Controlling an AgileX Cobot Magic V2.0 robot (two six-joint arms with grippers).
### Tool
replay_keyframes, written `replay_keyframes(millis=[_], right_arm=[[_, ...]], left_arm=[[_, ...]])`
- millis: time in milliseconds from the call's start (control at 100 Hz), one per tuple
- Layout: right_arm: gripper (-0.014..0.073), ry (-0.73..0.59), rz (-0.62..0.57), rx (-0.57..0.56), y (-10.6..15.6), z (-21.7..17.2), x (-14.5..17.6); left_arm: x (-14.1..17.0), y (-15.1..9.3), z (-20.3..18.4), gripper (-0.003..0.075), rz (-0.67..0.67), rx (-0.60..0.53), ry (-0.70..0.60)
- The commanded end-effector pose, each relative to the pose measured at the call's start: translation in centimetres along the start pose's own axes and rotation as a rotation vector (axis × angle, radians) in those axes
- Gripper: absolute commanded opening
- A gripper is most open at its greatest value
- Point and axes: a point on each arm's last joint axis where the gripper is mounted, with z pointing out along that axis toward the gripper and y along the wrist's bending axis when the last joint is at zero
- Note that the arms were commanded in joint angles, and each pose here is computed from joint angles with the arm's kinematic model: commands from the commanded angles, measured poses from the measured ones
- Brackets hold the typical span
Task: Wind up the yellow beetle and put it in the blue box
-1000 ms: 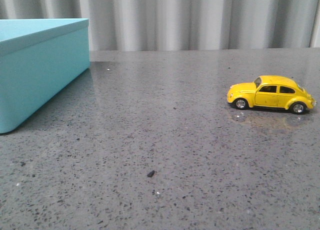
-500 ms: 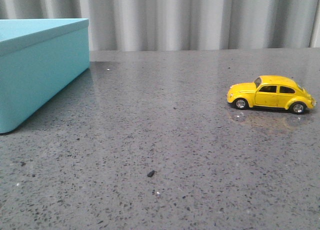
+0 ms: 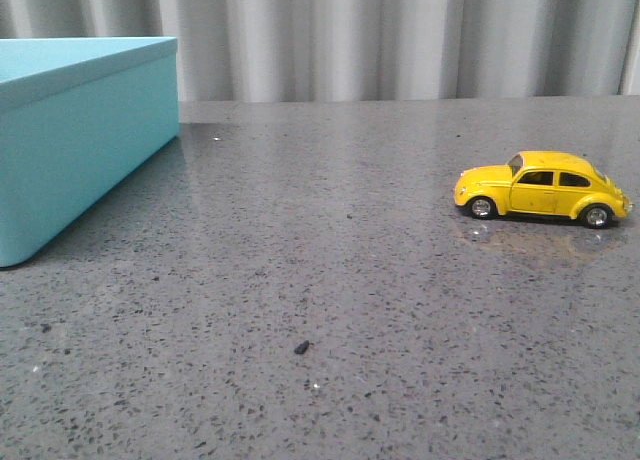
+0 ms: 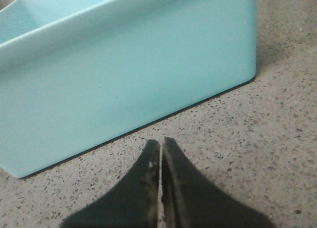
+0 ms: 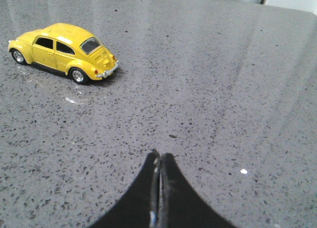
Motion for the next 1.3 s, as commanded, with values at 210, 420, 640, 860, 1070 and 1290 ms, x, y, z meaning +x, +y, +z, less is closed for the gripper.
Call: replay_keyframes(millis=[210,420,640,860,1070,1290], right_arm=[[-0.0072,-0.03,-0.012,0.011,0.0,0.2,0.4],[-0.0072,-0.03,-0.012,0.011,0.0,0.2,0.4],[-0.0072,-0.03,-0.012,0.011,0.0,0.2,0.4],[-0.0072,-0.131,-0.013,0.025,-0.1,0.1,-0.5],[-0.0072,-0.277,0.026,0.038,-0.2,-0.2,-1.8],[-0.0072,-0.389,0.257,0.028,-0.6,-0.5,-2.7]], left_arm=[[0.4,-0.1,0.0,-0.0021,-0.021,-0.009,-0.038],[0.4,-0.1,0.0,-0.0021,-0.021,-0.01,-0.039],[0.4,-0.1,0.0,-0.0021,-0.021,-0.009,-0.038],[0.4,-0.1,0.0,-0.0021,-0.021,-0.009,-0.038],[0.4,-0.1,0.0,-0.0021,-0.021,-0.009,-0.038],[0.1,0.1,0.0,-0.0021,-0.021,-0.027,-0.071]])
